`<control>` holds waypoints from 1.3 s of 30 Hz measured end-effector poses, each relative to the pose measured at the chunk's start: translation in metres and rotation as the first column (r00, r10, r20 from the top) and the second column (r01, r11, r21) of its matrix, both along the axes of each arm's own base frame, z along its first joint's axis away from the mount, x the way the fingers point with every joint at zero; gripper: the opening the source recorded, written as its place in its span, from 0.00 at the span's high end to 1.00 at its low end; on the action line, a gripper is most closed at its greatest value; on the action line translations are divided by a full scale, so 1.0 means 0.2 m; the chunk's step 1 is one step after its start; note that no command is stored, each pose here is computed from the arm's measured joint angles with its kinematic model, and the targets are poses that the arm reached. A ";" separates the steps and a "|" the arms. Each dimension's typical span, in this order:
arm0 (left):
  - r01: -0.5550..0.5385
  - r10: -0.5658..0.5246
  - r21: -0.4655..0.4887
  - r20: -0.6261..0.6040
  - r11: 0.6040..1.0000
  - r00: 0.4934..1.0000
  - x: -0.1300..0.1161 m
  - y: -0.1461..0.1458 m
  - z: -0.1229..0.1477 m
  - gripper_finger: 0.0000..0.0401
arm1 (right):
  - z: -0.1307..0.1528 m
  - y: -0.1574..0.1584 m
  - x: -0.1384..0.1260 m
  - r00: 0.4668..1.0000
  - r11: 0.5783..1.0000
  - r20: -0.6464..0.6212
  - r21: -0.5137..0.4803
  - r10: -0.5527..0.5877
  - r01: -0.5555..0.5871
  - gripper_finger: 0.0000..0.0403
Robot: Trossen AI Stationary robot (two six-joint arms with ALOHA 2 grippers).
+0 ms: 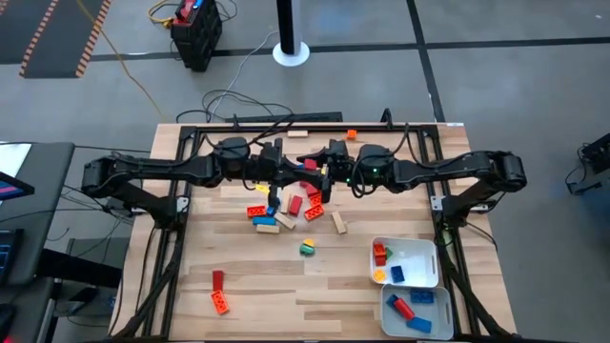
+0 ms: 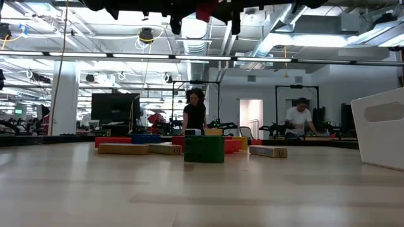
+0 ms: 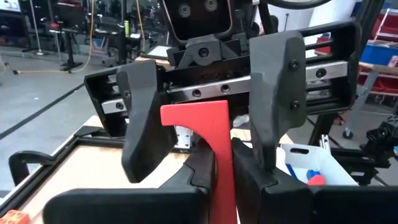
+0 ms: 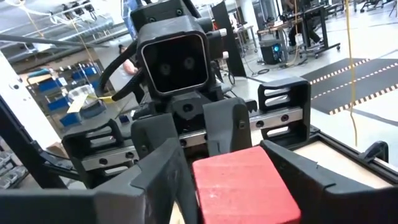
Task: Sort blocks by size
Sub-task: Put the big red block into the gray bin
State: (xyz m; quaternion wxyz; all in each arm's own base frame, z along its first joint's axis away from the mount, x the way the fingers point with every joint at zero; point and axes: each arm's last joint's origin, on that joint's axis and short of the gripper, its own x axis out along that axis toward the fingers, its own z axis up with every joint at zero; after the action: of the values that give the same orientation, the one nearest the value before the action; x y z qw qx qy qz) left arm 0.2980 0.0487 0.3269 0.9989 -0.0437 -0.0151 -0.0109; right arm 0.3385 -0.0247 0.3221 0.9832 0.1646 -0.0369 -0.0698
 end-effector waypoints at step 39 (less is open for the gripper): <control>-0.273 0.113 -0.266 -0.493 0.925 0.863 -0.06 0.04 -0.24 0.52 | -0.02 0.15 -0.52 0.701 0.915 -0.613 0.375 0.365 -0.148 0.62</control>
State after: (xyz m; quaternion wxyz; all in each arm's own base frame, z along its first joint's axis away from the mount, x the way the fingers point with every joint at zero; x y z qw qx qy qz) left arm 0.2860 0.0565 0.2792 0.9472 -0.2080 0.2209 0.1039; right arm 0.2336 0.0062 0.3174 0.8930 0.2776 0.3541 0.0103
